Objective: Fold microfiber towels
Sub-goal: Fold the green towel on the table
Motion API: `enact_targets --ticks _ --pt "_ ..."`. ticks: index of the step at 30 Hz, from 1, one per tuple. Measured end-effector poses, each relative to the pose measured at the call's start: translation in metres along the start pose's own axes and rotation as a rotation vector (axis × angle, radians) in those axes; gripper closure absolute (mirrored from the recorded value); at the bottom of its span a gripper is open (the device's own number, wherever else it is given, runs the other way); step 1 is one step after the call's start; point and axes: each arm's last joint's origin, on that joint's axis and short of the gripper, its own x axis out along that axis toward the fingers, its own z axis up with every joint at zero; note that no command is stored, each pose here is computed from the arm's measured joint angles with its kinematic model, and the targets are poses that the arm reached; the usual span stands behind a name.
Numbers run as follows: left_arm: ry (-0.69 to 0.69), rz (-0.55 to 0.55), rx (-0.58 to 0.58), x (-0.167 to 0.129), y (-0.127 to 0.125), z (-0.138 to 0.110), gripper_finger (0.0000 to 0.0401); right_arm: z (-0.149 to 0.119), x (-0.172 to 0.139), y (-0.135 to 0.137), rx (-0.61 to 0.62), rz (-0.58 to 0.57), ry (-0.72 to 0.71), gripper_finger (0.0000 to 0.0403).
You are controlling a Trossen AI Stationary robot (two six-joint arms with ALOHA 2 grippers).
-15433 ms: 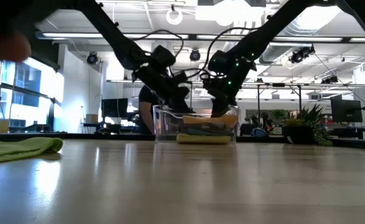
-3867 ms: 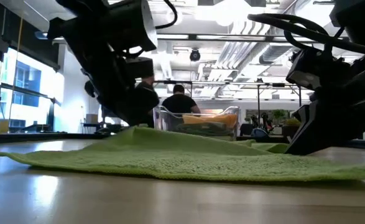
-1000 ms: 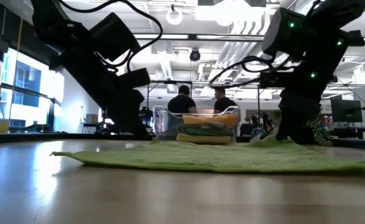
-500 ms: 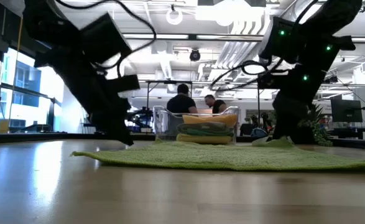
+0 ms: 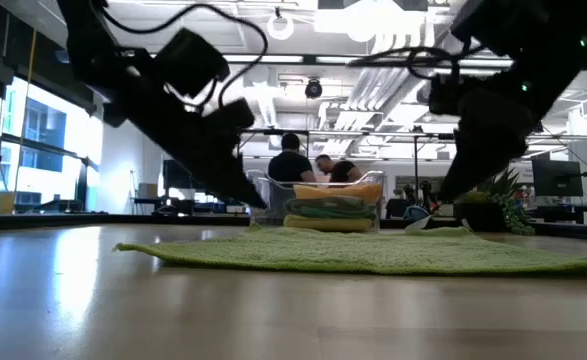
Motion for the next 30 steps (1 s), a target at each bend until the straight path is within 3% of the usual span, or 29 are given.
enact_targets --ticks 2,9,17,23,30 --pt "0.042 0.005 0.019 0.006 0.003 -0.008 0.0401 -0.007 0.009 0.006 0.012 0.006 0.014 0.0394" --pt "0.108 0.008 0.048 0.017 -0.003 -0.024 0.0401 -0.024 0.034 0.021 -0.010 0.031 0.114 0.0378" --pt "0.194 0.030 0.060 -0.003 -0.020 -0.025 0.0401 -0.020 0.027 0.034 -0.075 0.116 0.115 0.0397" --pt "0.203 0.052 -0.057 -0.025 -0.013 -0.012 0.0397 -0.008 0.010 0.028 0.020 0.177 0.097 0.0371" --pt "0.174 0.046 -0.223 -0.046 0.019 0.002 0.0344 -0.015 0.000 -0.005 0.160 0.099 0.103 0.0315"
